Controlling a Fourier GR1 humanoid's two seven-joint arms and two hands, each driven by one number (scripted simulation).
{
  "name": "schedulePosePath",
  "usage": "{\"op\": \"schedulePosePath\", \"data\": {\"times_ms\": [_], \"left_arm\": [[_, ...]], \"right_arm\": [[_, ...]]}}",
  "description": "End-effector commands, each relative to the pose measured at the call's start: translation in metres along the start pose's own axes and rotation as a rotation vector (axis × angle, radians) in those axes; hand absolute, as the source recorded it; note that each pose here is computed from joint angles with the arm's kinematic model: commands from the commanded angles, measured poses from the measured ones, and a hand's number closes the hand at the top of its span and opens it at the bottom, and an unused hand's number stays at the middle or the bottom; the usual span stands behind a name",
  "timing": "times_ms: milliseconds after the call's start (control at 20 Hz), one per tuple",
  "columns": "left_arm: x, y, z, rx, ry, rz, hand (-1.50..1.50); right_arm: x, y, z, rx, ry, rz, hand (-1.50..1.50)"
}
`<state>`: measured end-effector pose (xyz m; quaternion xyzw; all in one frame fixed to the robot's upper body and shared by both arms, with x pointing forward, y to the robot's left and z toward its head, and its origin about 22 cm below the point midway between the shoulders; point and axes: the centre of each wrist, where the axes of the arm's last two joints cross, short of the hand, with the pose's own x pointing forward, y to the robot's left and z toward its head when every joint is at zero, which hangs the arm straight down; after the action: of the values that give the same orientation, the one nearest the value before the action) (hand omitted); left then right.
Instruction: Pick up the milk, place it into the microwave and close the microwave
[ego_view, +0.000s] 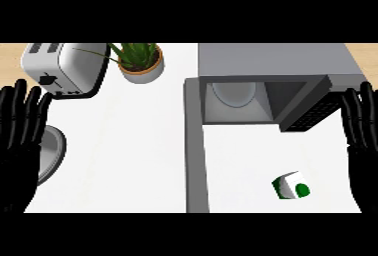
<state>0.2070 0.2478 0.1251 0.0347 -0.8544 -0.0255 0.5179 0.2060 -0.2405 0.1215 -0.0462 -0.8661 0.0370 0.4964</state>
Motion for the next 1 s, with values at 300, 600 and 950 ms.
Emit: {"op": "schedulePosePath", "data": {"times_ms": [300, 600, 950], "left_arm": [[-0.003, 0.013, 0.0, -0.051, 0.058, 0.22, -1.5], [0.024, 0.059, 0.028, -0.072, 0.069, 0.216, -1.5], [0.048, 0.081, 0.052, -0.087, 0.099, 0.214, -1.5]], "right_arm": [[0.03, -0.005, 0.045, 0.172, 0.017, -0.14, -1.5], [0.053, -0.019, 0.077, 0.131, 0.063, -0.104, -1.5], [0.029, -0.036, 0.079, 0.068, 0.125, -0.03, -1.5]]}}
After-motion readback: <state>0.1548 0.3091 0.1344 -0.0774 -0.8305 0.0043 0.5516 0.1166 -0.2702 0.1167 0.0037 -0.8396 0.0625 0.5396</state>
